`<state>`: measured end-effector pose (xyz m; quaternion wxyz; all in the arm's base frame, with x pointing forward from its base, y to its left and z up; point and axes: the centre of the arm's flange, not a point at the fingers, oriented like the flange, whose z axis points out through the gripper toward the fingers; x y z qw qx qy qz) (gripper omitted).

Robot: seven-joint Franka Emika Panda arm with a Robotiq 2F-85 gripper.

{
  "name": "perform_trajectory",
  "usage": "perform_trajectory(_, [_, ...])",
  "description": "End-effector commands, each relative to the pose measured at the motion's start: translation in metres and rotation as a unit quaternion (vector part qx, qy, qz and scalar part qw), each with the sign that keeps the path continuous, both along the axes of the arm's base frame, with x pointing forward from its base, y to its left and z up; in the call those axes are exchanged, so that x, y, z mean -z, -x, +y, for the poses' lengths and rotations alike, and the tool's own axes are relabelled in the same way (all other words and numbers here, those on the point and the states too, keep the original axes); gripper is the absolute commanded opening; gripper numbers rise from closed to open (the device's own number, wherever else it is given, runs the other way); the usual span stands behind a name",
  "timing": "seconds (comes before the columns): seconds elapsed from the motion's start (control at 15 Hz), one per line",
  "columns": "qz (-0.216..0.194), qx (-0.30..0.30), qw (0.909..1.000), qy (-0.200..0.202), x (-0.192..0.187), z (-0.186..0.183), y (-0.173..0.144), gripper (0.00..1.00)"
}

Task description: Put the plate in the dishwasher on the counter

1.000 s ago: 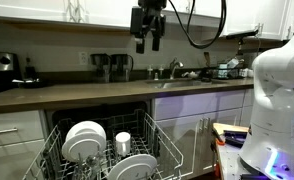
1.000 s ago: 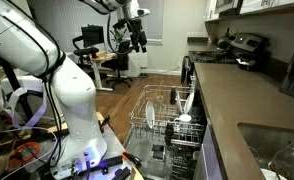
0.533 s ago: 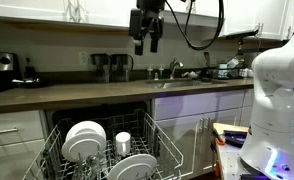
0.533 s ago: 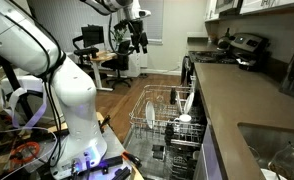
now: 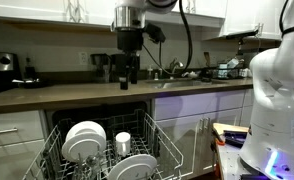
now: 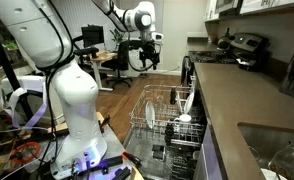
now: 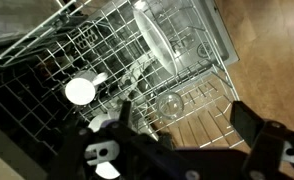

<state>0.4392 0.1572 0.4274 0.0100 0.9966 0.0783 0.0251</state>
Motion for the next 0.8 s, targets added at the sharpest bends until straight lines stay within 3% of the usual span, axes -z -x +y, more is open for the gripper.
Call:
perform_trajectory(0.0, [0.061,-0.067,0.9952,-0.037,0.052,0.01,-0.042,1.0])
perform_trajectory(0.33, [0.149,-0.107,0.9827,-0.025,0.125,0.03,-0.062,1.0])
perform_trajectory(0.73, [0.192,-0.092,0.977,-0.009,0.199,0.052,-0.066,1.0])
